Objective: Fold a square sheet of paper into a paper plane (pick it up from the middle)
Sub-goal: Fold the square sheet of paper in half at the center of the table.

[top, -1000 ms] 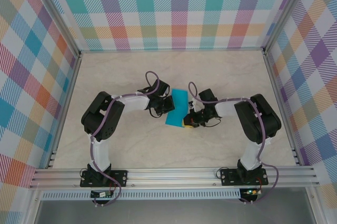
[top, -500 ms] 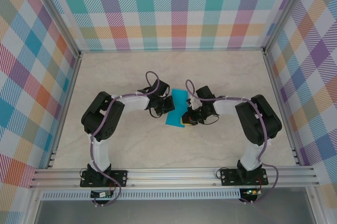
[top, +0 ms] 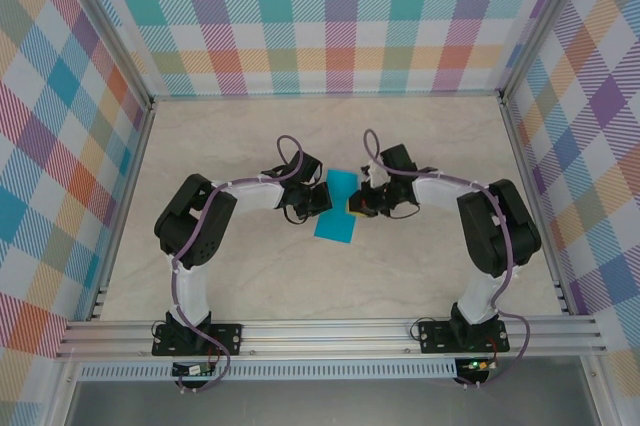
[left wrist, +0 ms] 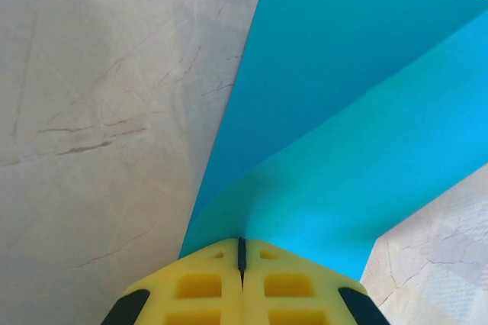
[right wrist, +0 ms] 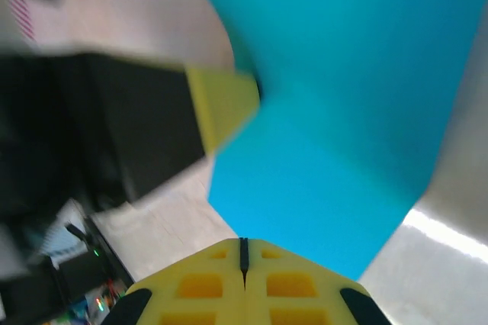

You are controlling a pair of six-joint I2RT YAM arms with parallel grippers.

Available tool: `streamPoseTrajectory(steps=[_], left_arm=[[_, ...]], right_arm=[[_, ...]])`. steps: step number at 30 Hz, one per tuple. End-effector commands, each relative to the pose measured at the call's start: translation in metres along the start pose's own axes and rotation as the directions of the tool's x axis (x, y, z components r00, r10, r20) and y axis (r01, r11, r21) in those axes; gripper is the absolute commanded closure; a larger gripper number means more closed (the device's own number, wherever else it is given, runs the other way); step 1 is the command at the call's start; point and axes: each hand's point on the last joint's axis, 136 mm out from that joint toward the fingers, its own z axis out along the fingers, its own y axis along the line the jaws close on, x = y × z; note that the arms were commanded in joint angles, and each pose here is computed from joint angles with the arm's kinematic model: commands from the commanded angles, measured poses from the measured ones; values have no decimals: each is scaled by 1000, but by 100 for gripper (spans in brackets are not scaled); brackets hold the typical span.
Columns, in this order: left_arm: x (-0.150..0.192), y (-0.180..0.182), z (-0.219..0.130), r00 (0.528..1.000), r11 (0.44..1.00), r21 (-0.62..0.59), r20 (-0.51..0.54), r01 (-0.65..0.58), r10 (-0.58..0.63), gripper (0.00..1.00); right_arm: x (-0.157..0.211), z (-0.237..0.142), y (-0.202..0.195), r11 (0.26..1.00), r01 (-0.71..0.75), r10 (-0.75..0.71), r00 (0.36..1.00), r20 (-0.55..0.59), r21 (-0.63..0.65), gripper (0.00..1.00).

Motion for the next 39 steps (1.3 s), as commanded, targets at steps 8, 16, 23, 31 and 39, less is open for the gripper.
streamPoseTrajectory(steps=[8, 16, 23, 31, 39], left_arm=[[39, 49, 22, 992, 987, -160, -124, 17, -37, 100], [41, 51, 24, 991, 986, -166, -130, 16, -37, 100], [43, 54, 24, 990, 985, -173, -134, 16, -40, 100], [43, 56, 24, 990, 984, -179, -134, 14, -38, 100], [44, 58, 24, 990, 984, -180, -135, 16, -41, 100]], right_arm=[[-26, 24, -26, 997, -69, 69, 998, 13, 26, 100], [-12, 29, -67, 986, -111, 112, 994, -1, 124, 100], [-13, 28, -65, 985, -121, 124, 992, -20, 121, 100], [-54, 9, -23, 998, -60, 60, 998, 31, 7, 100], [-55, 20, -41, 996, -74, 73, 997, 11, 43, 100]])
